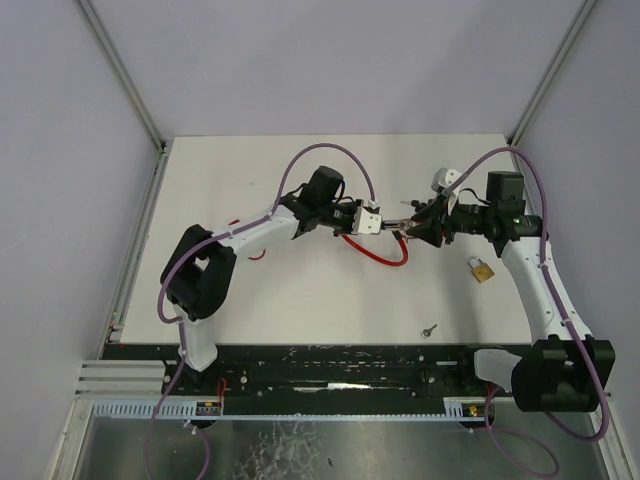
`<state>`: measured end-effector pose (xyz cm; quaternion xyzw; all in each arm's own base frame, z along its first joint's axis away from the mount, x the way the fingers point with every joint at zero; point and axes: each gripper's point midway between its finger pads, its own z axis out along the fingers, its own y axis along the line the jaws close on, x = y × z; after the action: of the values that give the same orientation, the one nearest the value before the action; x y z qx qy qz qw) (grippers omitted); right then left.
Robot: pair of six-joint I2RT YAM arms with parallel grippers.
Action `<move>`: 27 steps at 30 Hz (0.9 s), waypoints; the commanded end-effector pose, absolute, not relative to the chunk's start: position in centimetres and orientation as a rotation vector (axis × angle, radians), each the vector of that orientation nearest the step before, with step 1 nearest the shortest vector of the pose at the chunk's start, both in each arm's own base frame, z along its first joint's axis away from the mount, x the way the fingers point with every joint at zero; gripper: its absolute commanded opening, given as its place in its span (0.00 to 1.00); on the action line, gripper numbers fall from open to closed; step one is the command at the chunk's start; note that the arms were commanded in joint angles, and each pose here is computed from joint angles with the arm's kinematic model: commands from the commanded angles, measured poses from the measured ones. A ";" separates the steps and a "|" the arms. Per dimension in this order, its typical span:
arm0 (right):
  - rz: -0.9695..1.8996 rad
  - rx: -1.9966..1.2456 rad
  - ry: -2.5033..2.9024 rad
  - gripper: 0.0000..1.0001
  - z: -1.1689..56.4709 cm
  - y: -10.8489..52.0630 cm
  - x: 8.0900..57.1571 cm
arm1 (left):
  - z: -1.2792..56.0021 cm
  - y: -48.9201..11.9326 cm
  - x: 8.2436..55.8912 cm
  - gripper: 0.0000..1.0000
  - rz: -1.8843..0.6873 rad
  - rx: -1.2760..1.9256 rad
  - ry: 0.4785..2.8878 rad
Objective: Lock with the key
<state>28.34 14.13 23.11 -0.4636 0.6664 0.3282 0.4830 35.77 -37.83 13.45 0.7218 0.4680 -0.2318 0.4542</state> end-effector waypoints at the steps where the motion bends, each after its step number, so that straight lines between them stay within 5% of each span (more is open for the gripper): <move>1: 0.822 -1.129 1.574 0.44 24.7 14.5 28.9 | 12.0 -37.5 35.3 0.00 -0.578 1.813 1.192; 16: 0.787 -1.209 1.554 0.13 23.8 14.5 29.0 | 11.9 -37.5 35.4 0.00 -0.580 1.814 1.193; 22: 0.594 -1.463 1.463 0.01 21.6 14.6 28.7 | 11.7 -37.5 35.3 0.00 -0.588 1.821 1.200; 27: 0.445 -1.699 1.302 0.00 21.1 14.5 28.1 | 11.6 -37.4 35.3 0.00 -0.589 1.828 1.205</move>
<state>29.08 14.77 21.47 -0.5969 0.5949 0.2457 0.4789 35.41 -37.56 12.99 0.7236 0.4740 -0.2354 0.4431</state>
